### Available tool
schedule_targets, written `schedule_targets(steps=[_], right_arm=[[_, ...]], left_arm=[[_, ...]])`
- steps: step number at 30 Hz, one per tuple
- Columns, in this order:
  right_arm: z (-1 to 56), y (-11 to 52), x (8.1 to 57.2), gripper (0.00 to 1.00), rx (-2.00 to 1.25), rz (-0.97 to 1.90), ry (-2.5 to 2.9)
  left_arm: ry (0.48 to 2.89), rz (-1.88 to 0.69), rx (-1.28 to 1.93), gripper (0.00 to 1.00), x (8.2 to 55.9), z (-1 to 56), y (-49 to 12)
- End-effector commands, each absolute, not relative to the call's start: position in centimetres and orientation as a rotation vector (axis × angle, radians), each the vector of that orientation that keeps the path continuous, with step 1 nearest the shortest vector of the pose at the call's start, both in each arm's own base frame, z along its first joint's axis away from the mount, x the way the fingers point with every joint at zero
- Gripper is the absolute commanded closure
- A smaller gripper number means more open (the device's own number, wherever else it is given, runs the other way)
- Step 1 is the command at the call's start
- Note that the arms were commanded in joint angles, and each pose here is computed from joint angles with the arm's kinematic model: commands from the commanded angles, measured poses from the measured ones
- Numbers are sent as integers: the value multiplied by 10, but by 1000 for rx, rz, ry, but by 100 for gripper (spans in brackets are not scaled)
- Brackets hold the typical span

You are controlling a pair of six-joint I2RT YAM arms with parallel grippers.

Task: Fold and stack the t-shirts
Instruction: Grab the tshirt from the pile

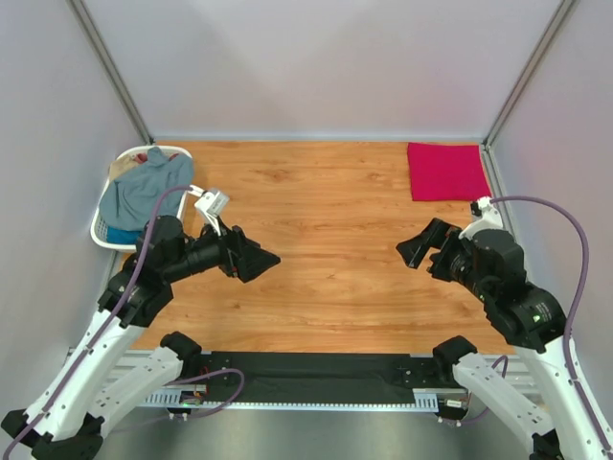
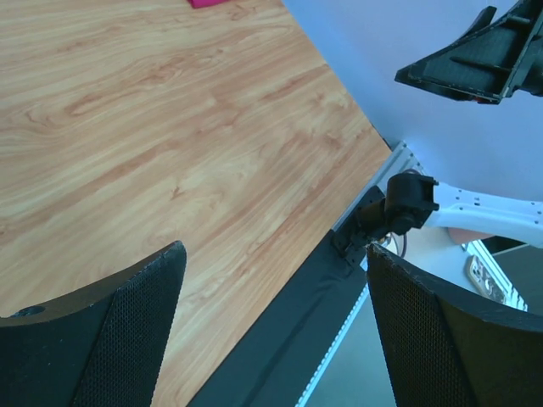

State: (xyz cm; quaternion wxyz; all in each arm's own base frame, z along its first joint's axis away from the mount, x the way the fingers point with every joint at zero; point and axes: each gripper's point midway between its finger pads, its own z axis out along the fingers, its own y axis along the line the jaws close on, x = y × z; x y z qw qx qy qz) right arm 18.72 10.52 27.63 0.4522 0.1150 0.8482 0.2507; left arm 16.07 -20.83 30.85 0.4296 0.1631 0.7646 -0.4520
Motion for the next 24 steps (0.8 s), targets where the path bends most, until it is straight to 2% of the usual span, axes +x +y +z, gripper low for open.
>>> schedule_targets(steps=[1, 6, 9, 13, 15, 19, 24], right_arm=[[282, 106, 188, 0, 261, 630, 2056], [285, 104, 188, 0, 243, 616, 2044], [286, 104, 187, 0, 220, 622, 2023], [283, 119, 180, 0, 101, 708, 2007], [280, 128, 177, 0, 21, 751, 1993], [280, 133, 172, 0, -38, 777, 1964], [283, 135, 169, 0, -95, 789, 1923]], left_arm=[[1877, -1131, 384, 7, 162, 325, -207], [1929, -933, 333, 7, 188, 316, -192], [2092, -576, 109, 8, 236, 291, -145], [2201, -270, -299, 17, 287, 274, -54], [2185, -191, -508, 21, 309, 264, -6], [2138, -29, -704, 22, 341, 243, 55], [2165, 53, -848, 25, 384, 201, 100]])
